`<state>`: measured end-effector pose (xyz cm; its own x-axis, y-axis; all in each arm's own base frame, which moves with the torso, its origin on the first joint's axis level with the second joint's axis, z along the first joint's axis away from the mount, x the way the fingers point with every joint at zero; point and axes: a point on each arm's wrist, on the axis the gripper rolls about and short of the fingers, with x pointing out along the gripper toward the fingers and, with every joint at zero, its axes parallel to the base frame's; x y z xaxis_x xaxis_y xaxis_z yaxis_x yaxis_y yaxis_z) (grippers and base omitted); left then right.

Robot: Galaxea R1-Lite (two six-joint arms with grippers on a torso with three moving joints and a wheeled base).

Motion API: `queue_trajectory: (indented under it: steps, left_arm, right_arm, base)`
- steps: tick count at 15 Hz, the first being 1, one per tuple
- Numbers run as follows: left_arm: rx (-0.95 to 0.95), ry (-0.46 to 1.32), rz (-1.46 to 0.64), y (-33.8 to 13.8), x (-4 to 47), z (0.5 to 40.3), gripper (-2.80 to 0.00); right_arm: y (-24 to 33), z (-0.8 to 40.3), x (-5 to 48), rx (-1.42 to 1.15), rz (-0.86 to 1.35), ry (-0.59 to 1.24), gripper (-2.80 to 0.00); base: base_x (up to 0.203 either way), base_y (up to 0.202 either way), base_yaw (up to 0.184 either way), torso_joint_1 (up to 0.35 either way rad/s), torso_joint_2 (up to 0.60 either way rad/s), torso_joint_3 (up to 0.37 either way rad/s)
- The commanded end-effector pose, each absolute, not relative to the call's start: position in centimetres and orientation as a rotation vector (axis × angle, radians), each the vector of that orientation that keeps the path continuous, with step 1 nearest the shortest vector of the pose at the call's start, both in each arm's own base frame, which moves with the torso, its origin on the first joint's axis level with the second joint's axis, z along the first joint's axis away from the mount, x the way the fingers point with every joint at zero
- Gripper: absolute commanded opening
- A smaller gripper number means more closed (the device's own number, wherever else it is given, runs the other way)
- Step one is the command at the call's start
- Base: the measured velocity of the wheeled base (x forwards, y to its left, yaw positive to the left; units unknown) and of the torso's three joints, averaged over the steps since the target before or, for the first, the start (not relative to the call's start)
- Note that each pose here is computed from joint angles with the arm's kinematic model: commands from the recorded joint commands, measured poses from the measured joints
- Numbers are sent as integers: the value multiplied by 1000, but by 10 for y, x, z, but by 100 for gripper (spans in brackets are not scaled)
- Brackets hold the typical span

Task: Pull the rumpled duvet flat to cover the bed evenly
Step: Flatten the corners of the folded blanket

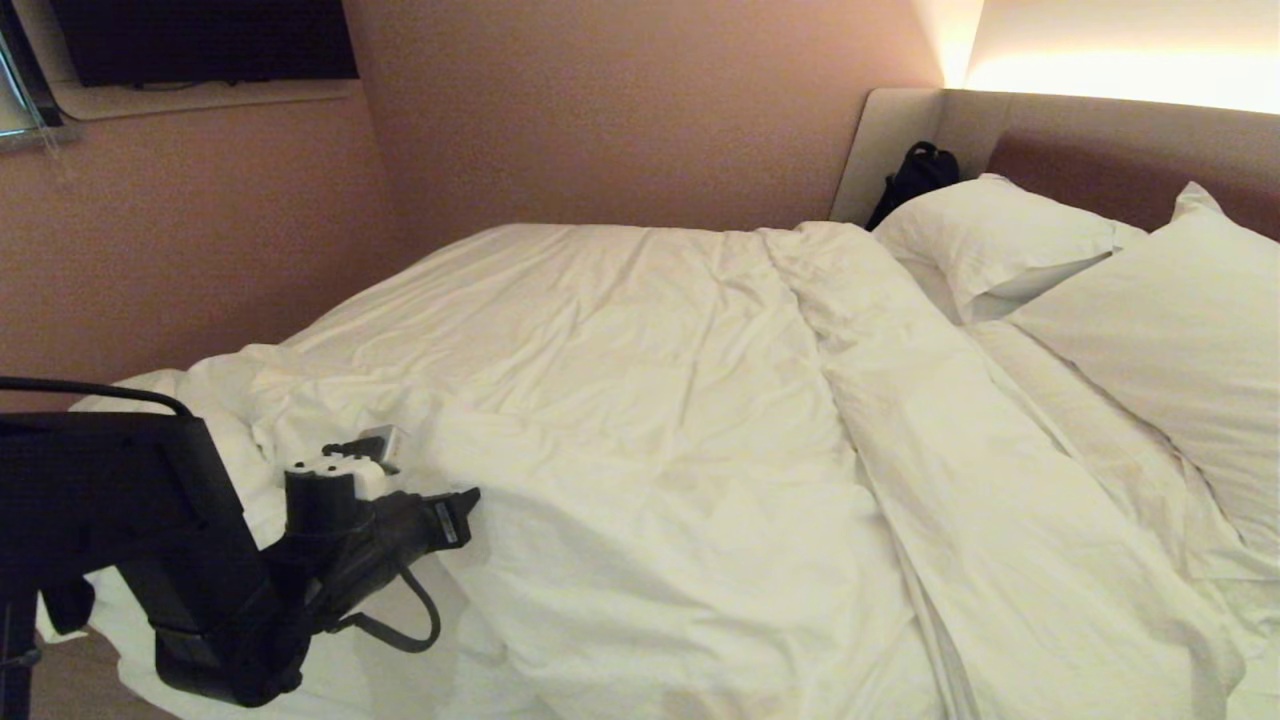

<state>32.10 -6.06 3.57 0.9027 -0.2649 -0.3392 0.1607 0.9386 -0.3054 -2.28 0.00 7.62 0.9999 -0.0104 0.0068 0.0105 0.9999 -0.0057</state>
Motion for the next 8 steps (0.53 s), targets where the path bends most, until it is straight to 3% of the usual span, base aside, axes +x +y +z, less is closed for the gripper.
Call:
queue_trajectory:
  steps: [1,8]
  left_arm:
    - [-273,380,-228,-62,323,39,0]
    - [-275,524,-150,-71,337,32,0]
  right_arm:
    - [0,76,-23,-6,-11,-8,-280]
    - [0,76,-23,-6,-11,-8,-280]
  base:
    - [0,0,0,0,0,0]
    - [0,0,0,0,0,0]
